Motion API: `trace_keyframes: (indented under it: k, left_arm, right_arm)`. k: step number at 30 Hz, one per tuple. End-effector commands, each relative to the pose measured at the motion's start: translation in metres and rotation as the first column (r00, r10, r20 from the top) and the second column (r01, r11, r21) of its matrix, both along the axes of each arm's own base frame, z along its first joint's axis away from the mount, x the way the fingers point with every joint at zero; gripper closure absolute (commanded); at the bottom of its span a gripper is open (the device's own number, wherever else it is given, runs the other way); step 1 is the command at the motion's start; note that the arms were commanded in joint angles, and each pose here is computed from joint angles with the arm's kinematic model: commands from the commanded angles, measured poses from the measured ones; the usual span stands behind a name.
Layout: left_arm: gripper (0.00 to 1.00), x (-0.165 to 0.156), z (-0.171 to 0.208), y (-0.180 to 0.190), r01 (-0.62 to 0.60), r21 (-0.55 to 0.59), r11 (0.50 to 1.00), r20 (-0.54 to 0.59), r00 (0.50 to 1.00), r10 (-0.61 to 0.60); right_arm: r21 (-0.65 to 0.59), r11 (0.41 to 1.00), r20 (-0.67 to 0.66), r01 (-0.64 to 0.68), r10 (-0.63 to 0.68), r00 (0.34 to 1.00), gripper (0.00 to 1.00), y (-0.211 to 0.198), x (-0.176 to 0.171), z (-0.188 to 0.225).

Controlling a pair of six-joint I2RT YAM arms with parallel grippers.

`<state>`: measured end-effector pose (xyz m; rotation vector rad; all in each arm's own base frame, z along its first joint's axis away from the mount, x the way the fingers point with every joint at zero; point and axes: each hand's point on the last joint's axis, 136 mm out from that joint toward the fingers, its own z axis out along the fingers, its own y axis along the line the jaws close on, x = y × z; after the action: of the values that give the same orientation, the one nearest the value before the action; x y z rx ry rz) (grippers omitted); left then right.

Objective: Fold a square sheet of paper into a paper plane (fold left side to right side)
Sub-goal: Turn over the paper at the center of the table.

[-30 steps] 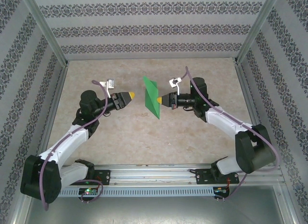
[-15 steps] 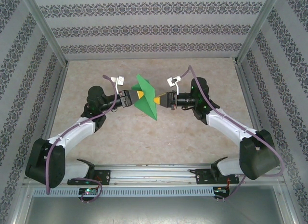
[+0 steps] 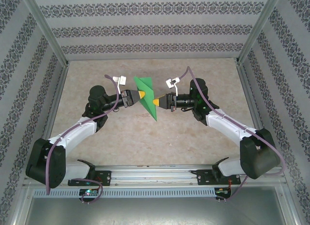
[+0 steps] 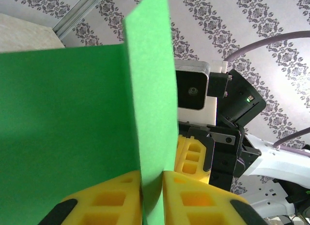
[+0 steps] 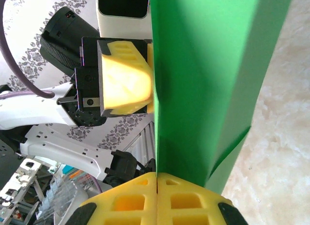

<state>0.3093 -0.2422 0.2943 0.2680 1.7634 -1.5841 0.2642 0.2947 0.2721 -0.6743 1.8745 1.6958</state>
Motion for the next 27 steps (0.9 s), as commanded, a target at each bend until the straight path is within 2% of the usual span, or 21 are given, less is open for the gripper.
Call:
trace_keyframes:
  k: [1,5,11,14,17,22,25,27]
  left_arm:
    - [0.87,-0.001,0.015,-0.002,-0.003,-0.008,1.0,0.057,0.998,0.003]
    - [0.9,0.0,0.018,-0.001,-0.018,-0.018,1.0,0.065,0.998,0.019]
    - [0.91,-0.001,0.021,-0.001,-0.018,-0.03,0.999,0.072,0.997,0.02]
    - [0.91,0.0,0.022,-0.001,-0.017,-0.032,0.999,0.071,0.997,0.019]
    - [0.91,0.0,0.022,-0.001,-0.016,-0.031,0.999,0.073,0.997,0.018]
    - [0.92,0.001,0.021,-0.003,-0.013,-0.031,0.999,0.066,0.998,0.015]
    - [0.92,0.001,0.019,-0.004,-0.007,-0.027,1.0,0.061,0.998,0.008]
    - [0.92,0.001,0.018,-0.006,-0.002,-0.026,1.0,0.058,0.998,0.004]
  right_arm:
    - [0.024,1.0,0.045,-0.002,0.001,0.999,0.9,0.0,0.002,0.014]
    - [0.024,0.999,0.058,0.044,-0.046,0.997,0.79,-0.009,0.004,0.018]
    - [-0.028,0.984,0.037,0.175,-0.174,0.984,0.48,-0.032,0.013,-0.001]
    - [-0.042,0.986,-0.008,0.163,-0.164,0.986,0.34,-0.031,0.01,-0.014]
    - [-0.041,0.993,-0.031,0.114,-0.115,0.993,0.25,-0.019,0.0,-0.02]
    - [-0.026,0.999,-0.03,0.031,-0.032,0.999,0.18,0.001,-0.012,-0.016]
    - [-0.018,1.0,-0.027,0.001,-0.001,1.0,0.19,0.01,-0.013,-0.012]
    - [-0.014,1.0,-0.023,-0.003,0.003,1.0,0.25,0.013,-0.01,-0.009]
